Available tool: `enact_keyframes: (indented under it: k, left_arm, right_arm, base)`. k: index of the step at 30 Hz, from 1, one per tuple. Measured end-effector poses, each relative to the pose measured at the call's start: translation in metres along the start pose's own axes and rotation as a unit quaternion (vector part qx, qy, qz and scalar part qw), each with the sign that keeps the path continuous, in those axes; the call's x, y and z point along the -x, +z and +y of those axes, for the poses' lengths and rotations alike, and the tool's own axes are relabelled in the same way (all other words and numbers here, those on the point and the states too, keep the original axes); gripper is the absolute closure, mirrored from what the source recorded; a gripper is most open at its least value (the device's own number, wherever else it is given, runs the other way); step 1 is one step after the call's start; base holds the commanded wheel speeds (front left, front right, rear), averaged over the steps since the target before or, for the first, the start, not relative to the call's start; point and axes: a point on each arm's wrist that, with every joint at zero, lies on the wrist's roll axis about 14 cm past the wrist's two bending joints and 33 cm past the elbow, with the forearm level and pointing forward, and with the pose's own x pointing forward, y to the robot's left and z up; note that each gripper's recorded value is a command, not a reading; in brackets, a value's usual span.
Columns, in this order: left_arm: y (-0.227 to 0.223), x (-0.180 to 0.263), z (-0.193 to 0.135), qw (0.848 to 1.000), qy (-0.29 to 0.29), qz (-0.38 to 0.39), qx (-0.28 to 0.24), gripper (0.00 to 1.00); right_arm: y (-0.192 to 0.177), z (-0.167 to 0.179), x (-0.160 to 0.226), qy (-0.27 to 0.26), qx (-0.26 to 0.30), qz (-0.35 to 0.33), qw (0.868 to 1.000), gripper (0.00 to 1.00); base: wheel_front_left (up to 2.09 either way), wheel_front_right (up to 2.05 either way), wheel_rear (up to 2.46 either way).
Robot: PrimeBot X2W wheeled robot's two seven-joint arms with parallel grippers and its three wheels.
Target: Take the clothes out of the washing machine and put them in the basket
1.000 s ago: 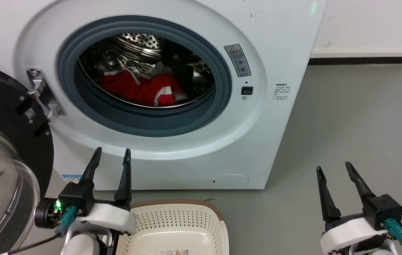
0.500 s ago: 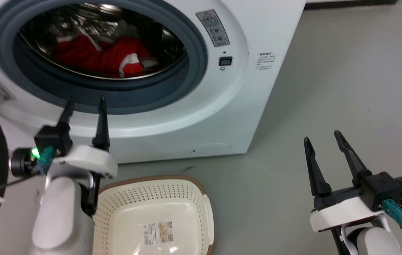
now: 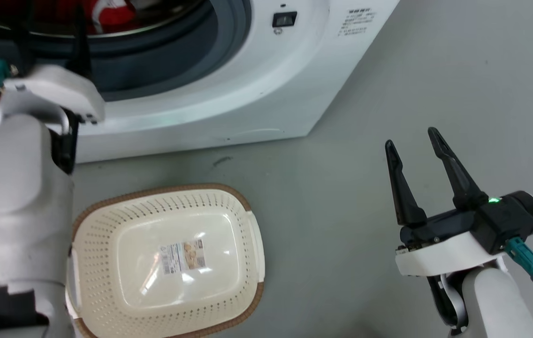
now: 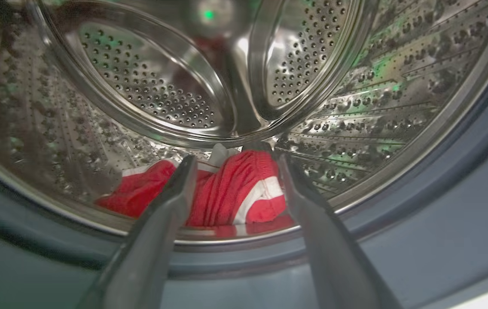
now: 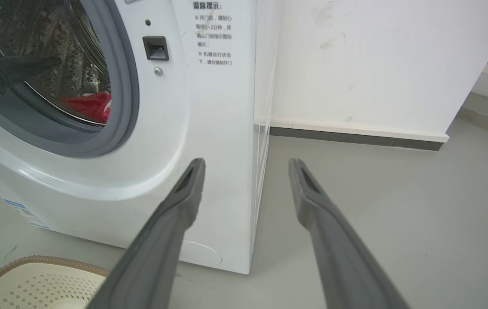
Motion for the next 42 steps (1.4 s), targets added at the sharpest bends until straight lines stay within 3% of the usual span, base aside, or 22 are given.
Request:
enact_keyframes:
  k: [15, 20, 27, 28, 29, 30, 31, 36, 42]
  left_arm:
    - [-0.065, -0.095, -0.011, 0.993, -0.029, 0.115, -0.015, 0.00]
    - [-0.086, -0.107, -0.016, 0.982, -0.036, 0.183, -0.018, 0.00]
    - [-0.112, -0.106, -0.016, 0.952, -0.032, 0.306, -0.002, 0.00]
    - [-0.115, -0.104, -0.016, 0.946, -0.031, 0.323, 0.004, 0.11]
    - [-0.119, -0.103, -0.016, 0.940, -0.031, 0.338, 0.005, 0.50]
    - [-0.122, -0.101, -0.016, 0.935, -0.031, 0.353, 0.009, 0.70]
    - [-0.124, -0.100, -0.016, 0.931, -0.030, 0.364, 0.012, 1.00]
    - [-0.126, -0.099, -0.015, 0.923, -0.027, 0.383, 0.018, 1.00]
    - [-0.096, -0.108, -0.011, 0.954, -0.014, 0.298, 0.025, 1.00]
  right_arm:
    - [-0.052, -0.011, -0.015, -0.009, -0.013, 0.058, 0.998, 0.00]
    - [-0.058, -0.015, -0.014, -0.014, -0.017, 0.066, 0.998, 0.00]
    - [-0.057, -0.018, -0.010, -0.019, -0.019, 0.070, 0.997, 0.00]
    - [-0.058, -0.018, -0.009, -0.020, -0.020, 0.070, 0.997, 0.00]
    - [-0.058, -0.018, -0.009, -0.020, -0.021, 0.071, 0.997, 0.00]
    - [-0.058, -0.018, -0.008, -0.020, -0.021, 0.072, 0.997, 0.00]
    - [-0.058, -0.018, -0.008, -0.020, -0.020, 0.073, 0.997, 0.00]
    - [-0.059, -0.020, -0.006, -0.025, -0.023, 0.075, 0.997, 0.00]
    - [-0.053, -0.025, -0.005, -0.032, -0.025, 0.069, 0.997, 0.00]
  base:
    - [0.00, 0.00, 0.00]
    - [0.00, 0.00, 0.00]
    - [0.00, 0.00, 0.00]
    - [0.00, 0.00, 0.00]
    - [0.00, 0.00, 0.00]
    - [0.00, 0.00, 0.00]
    - [0.00, 0.00, 0.00]
    - [0.00, 0.00, 0.00]
    - [0.00, 0.00, 0.00]
